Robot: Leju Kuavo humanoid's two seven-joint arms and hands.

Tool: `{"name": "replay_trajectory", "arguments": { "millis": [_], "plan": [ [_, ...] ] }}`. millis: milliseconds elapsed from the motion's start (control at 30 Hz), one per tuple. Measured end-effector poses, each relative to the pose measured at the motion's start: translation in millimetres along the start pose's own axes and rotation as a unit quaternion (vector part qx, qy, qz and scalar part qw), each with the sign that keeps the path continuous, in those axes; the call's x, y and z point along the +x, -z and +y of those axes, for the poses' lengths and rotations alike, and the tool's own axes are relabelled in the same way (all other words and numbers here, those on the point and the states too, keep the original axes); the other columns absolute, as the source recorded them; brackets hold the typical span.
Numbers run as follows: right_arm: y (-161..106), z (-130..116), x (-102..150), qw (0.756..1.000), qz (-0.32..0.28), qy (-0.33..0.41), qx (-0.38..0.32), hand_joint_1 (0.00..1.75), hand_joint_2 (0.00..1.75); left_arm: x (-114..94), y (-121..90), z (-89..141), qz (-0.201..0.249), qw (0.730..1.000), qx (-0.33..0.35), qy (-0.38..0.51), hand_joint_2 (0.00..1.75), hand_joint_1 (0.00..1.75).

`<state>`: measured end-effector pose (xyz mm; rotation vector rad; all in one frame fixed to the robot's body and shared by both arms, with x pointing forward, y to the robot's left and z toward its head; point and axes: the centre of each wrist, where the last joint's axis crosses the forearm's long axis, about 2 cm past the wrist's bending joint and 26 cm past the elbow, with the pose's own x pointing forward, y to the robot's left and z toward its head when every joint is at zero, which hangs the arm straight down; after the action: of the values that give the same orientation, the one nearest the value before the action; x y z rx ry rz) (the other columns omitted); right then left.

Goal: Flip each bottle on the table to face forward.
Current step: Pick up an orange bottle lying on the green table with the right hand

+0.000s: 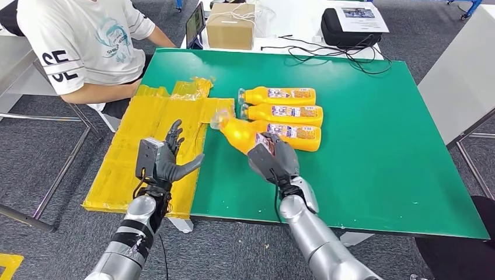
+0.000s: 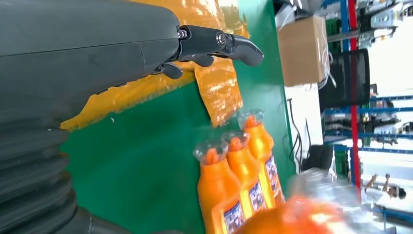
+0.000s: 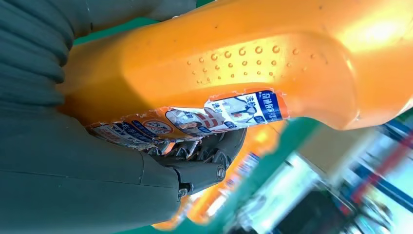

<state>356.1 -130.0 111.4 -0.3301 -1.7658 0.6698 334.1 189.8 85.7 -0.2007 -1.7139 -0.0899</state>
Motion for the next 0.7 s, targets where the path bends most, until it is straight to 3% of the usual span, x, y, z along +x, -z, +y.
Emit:
{"name": "replay_trajectory", "arguments": {
  "millis": [200, 700],
  "plan": [
    [4.3, 11.9, 25.1, 0.999, -0.033, 0.03, -0.017, 1.75, 1.75, 1.7, 5.0, -4.6, 0.003, 1.0, -0.02, -0.015, 1.75, 0.0],
    [5.8, 29.9, 43.7, 0.99, -0.086, 0.108, 0.025, 1.75, 1.75, 10.4, 15.4, -20.1, -0.008, 0.994, -0.075, -0.081, 1.75, 0.0]
  ]
}}
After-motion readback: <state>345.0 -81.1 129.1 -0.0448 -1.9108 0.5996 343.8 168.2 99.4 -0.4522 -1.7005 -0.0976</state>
